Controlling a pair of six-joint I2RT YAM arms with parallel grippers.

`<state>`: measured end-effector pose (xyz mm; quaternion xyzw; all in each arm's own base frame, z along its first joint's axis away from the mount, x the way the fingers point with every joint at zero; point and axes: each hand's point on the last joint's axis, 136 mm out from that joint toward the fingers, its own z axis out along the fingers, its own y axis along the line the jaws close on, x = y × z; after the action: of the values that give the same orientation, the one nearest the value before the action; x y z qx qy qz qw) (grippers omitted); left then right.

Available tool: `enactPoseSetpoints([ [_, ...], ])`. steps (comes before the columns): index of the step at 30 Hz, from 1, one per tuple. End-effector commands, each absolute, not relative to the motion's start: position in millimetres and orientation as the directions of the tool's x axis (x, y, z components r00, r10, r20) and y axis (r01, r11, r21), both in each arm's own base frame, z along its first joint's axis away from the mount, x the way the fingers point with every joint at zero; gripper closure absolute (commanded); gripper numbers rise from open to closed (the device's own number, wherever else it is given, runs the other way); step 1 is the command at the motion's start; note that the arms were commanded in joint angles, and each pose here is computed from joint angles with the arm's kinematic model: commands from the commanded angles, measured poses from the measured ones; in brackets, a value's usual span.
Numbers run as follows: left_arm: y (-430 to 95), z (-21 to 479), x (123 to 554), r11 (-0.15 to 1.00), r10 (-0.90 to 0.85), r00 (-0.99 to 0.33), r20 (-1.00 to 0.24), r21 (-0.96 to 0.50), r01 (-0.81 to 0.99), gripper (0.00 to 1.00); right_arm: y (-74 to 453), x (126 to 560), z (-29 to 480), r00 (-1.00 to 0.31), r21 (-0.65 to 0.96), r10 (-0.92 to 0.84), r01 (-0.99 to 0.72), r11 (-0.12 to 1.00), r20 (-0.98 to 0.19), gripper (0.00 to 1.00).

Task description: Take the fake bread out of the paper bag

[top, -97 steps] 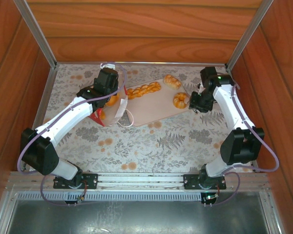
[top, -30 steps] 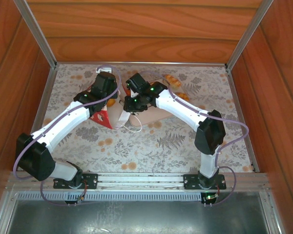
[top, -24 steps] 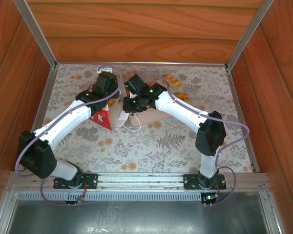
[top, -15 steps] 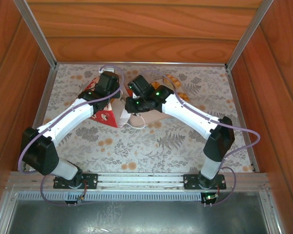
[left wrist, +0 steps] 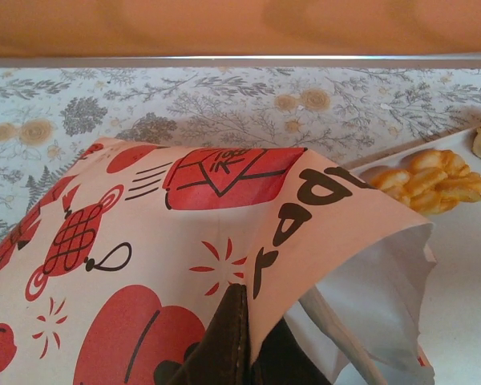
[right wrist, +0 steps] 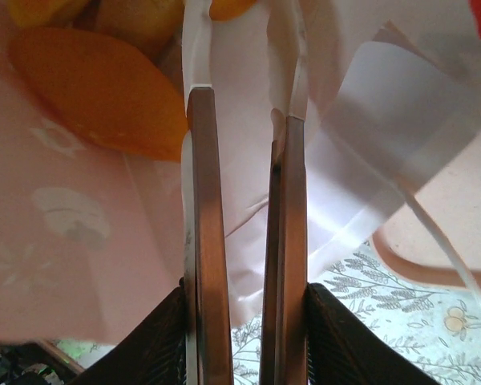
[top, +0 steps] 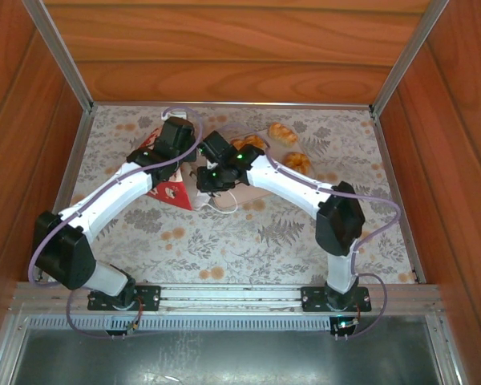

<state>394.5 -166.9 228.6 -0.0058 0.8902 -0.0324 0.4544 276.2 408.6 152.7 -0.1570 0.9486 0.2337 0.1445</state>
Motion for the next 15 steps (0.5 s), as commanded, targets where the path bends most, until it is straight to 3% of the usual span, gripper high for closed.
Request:
enactPoseSetpoints([
  [1,-167.4,253.2,391.7,0.993,-0.079,-0.546,-0.834,-0.113,0.029,1.00,424.8,279.6,166.0,-0.898,0.422,-0.228,-0.385,0.821,-0.376,0.61],
  [15,-171.2,255.1,388.2,0.991,-0.057,-0.549,-0.834,-0.112,0.068,1.00,448.8,294.6,157.9,-0.887,0.430,-0.241,-0.410,0.804,-0.395,0.52],
])
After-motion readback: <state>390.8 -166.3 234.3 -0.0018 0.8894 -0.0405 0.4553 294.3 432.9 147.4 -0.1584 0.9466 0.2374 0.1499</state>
